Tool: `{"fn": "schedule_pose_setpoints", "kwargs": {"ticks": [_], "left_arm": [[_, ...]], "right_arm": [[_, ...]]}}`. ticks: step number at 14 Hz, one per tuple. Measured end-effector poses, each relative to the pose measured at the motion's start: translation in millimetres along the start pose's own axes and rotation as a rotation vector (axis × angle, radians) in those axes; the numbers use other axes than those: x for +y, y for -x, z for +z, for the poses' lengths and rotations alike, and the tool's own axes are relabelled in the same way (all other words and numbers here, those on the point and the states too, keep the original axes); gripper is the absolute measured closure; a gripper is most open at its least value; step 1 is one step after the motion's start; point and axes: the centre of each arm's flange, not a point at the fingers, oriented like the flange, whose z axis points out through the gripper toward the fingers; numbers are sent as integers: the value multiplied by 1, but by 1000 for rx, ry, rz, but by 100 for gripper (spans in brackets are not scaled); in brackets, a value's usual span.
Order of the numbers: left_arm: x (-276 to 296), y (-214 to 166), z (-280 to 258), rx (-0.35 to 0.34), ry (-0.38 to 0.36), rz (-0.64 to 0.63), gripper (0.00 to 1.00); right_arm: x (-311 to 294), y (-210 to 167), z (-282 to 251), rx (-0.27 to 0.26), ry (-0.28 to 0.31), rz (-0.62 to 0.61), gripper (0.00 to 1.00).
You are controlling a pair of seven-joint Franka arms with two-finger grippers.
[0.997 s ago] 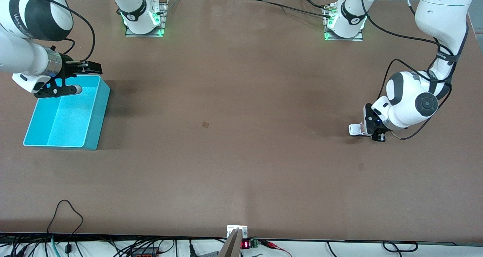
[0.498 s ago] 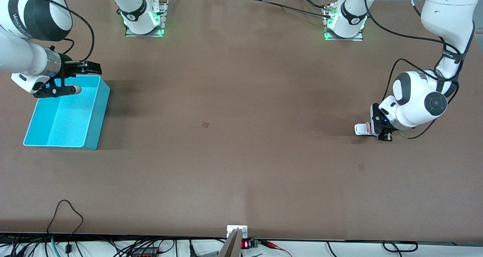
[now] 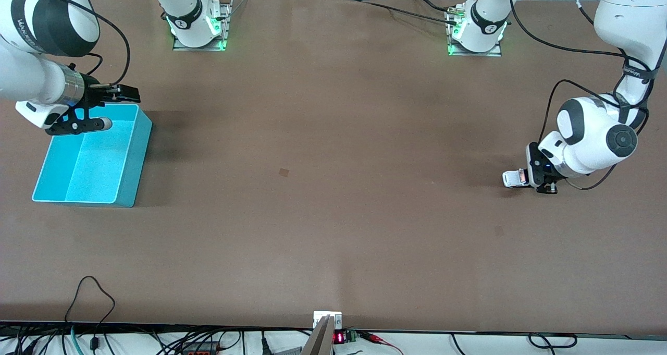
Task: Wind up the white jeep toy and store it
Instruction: 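Drag the jeep backward along the table with the left gripper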
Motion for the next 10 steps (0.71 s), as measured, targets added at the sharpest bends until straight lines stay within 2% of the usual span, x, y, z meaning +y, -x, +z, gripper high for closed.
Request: {"fn": "schedule_pose_setpoints", "kwargs": {"ticks": [10], "left_arm": [[7, 46, 0, 3, -7, 1, 48]], "right_arm": [[0, 0, 0, 0, 0, 0, 0]]}}
